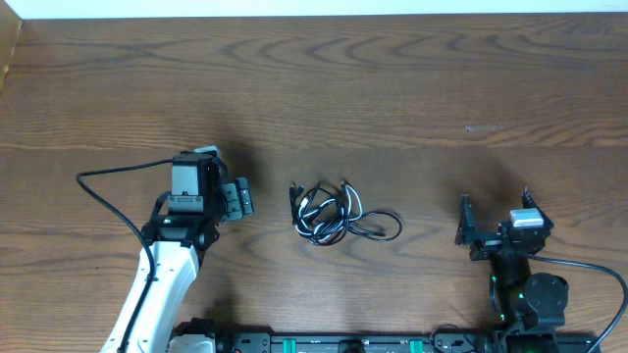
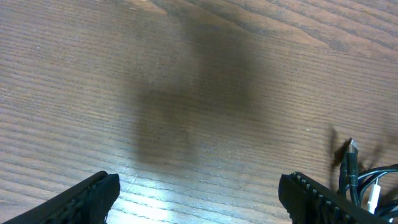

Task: Untangle cables
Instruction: 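Advance the left gripper rightward toward the left edge of the cables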

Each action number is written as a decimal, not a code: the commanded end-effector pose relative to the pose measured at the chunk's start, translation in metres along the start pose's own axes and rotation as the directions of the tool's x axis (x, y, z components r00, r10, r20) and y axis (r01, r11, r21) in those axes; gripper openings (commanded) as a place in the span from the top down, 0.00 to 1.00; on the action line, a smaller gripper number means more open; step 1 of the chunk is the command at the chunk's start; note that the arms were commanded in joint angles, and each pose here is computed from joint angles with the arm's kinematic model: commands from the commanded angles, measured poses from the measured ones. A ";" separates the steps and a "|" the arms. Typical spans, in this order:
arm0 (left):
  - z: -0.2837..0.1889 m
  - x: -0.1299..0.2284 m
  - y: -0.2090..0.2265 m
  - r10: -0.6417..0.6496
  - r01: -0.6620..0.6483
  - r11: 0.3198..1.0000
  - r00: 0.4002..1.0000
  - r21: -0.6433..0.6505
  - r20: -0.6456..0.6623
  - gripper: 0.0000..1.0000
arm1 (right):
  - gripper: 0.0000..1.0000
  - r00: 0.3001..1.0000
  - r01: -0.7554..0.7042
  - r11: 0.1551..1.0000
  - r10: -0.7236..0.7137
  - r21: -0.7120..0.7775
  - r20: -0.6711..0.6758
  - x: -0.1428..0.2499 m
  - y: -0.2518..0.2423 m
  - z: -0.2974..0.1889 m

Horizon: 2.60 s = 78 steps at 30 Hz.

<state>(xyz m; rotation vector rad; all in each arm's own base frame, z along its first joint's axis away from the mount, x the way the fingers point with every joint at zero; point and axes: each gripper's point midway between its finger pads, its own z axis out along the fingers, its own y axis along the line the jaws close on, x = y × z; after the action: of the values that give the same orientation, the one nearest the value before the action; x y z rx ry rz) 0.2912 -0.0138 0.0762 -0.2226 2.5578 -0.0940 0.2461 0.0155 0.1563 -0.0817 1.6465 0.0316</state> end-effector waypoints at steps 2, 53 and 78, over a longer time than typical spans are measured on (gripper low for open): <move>-0.003 -0.009 0.000 0.008 -0.008 1.000 1.000 -0.001 0.017 0.13 | 0.01 1.000 0.007 1.000 -0.007 0.008 0.002 0.000 -0.002 0.000; -0.007 -0.009 -0.014 0.057 -0.057 0.996 0.998 0.073 0.003 0.13 | 0.01 1.000 0.007 1.000 -0.007 0.008 0.002 0.000 -0.002 0.000; -0.011 -0.018 -0.053 0.191 -0.201 0.968 0.979 0.152 0.076 0.13 | 0.01 1.000 0.007 1.000 -0.007 0.008 0.002 0.000 -0.002 0.000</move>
<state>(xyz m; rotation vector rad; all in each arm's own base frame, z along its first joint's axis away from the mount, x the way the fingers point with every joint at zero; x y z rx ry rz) 0.2994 -0.0606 0.0905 0.0578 2.5123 -0.2140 0.2461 0.0155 0.1562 -0.0817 1.6469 0.0316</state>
